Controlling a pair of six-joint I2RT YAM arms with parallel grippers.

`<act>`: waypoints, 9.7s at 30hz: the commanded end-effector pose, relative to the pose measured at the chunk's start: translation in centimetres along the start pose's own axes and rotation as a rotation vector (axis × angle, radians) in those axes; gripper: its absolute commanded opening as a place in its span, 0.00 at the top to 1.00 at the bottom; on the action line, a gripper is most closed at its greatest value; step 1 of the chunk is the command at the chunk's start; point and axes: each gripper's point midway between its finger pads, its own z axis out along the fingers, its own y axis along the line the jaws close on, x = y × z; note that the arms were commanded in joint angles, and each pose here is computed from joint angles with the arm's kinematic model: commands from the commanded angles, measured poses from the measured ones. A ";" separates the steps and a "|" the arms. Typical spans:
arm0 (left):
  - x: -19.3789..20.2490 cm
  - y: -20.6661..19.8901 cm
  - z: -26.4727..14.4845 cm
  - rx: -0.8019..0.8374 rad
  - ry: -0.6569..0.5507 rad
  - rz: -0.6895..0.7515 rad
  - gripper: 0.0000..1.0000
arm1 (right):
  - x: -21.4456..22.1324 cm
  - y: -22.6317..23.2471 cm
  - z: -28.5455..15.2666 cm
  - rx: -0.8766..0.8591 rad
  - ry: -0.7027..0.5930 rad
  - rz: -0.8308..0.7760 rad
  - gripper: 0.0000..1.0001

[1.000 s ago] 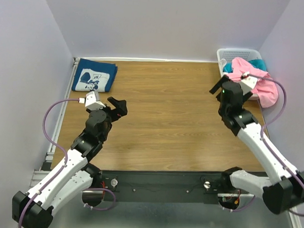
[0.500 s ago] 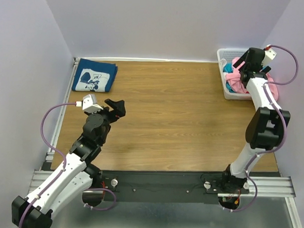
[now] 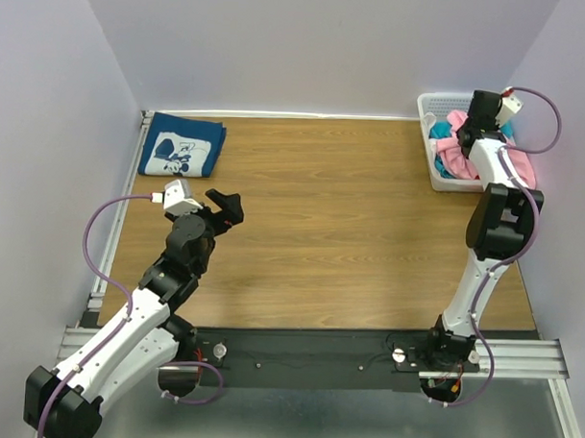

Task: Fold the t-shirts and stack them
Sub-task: Grab the tshirt from the pile, then move the tshirt to the center of the board, then flatten the tshirt out

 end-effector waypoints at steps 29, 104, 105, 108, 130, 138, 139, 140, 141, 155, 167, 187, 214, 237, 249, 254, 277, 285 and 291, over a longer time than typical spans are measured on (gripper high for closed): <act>-2.0 -1.0 -1.5 0.027 -0.017 -0.056 0.02 | -11.1 17.1 -37.1 -1.049 -0.237 -0.206 0.99; 16.1 7.3 5.2 -0.186 0.588 0.063 1.00 | 32.8 22.2 -36.1 -1.135 0.345 -0.929 0.01; 15.9 7.3 5.2 -0.183 0.581 0.059 1.00 | 35.0 22.3 -35.9 -1.128 0.360 -0.978 0.03; 15.7 7.2 5.1 -0.180 0.577 0.061 1.00 | 37.2 23.2 -34.7 -1.071 0.355 -1.017 0.10; 10.1 6.5 5.6 -0.252 0.416 0.070 1.00 | 22.9 21.4 -31.6 -0.548 -0.019 -0.701 0.95; -1.6 1.4 4.4 -0.179 0.109 -0.006 1.00 | 10.1 17.3 -37.3 -0.554 -0.198 -0.506 0.95; -3.3 0.5 3.9 -0.158 0.069 -0.014 1.00 | 8.9 16.7 -37.9 -0.559 -0.215 -0.486 0.95; -5.5 -0.2 2.9 -0.135 0.007 -0.036 1.00 | 5.9 15.7 -39.7 -0.584 -0.253 -0.437 0.95; -6.7 -0.7 2.3 -0.120 -0.025 -0.044 1.00 | 4.5 15.1 -40.6 -0.599 -0.271 -0.409 0.95; -26.5 -6.5 -15.7 0.210 -0.548 -0.239 1.00 | -11.5 3.3 -55.1 -1.013 -0.499 -0.027 0.95; -30.3 -9.0 -20.4 0.359 -0.630 -0.246 1.00 | -13.1 -0.8 -58.2 -1.133 -0.502 0.063 0.96; -7.2 1.0 22.1 -0.318 0.071 0.128 0.44 | 9.5 11.7 -20.1 -0.345 0.038 -0.407 0.96; 12.3 5.4 1.2 -0.247 0.524 0.027 0.02 | 14.2 2.3 -26.8 -0.451 0.205 -0.086 0.00; 17.6 8.0 -1.0 -0.291 0.689 0.061 0.46 | 15.0 -0.1 -28.0 -0.462 0.186 -0.049 0.00; 18.6 8.5 -0.6 -0.296 0.729 0.121 1.00 | 14.5 -1.0 -28.1 -0.438 0.152 -0.035 0.00; 16.9 7.7 -0.5 -0.261 0.665 0.107 1.00 | 15.1 -1.2 -28.0 -0.446 0.162 -0.073 0.00; 11.9 5.0 0.4 -0.137 0.446 0.070 1.00 | 26.4 -12.3 -26.8 -0.099 0.443 -0.199 0.08; 12.2 5.2 0.4 -0.144 0.459 0.080 1.00 | 26.8 -12.8 -26.1 -0.042 0.448 -0.192 0.40; 12.2 5.3 0.5 -0.150 0.460 0.081 1.00 | 27.9 -13.1 -26.2 -0.041 0.486 -0.202 0.53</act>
